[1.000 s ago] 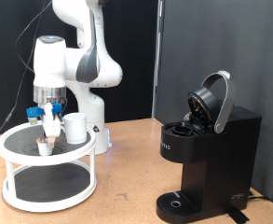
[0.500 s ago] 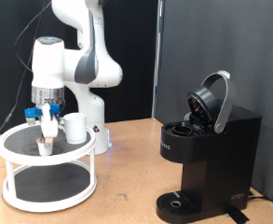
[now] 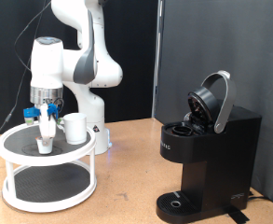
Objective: Make a cup of coffee with the keurig machine
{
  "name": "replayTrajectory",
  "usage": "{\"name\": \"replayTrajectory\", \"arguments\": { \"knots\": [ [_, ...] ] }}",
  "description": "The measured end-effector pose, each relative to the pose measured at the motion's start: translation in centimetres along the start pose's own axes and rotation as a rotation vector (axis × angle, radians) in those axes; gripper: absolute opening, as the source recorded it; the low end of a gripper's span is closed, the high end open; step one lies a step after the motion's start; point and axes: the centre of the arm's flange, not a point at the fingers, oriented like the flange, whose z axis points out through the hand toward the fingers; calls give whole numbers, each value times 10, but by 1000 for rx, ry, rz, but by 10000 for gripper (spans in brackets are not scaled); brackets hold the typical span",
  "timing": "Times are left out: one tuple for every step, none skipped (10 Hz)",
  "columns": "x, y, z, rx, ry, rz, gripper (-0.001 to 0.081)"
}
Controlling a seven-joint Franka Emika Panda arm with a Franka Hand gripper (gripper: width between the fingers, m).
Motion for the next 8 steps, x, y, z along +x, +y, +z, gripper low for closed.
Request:
{"name": "replayTrajectory", "arguments": {
  "knots": [
    [0, 0, 0, 0, 0, 1, 380],
    [1, -1, -1, -4, -1, 5, 380],
    [2, -1, -3, -22, -1, 14, 380],
    [3, -4, -11, -48, -8, 22, 380],
    [5, -8, -23, -73, -14, 21, 380],
    [8, -12, -38, -87, -15, 16, 380],
    [10, -15, -51, -90, -11, 9, 380],
    [12, -16, -61, -95, -6, 4, 380]
  ]
}}
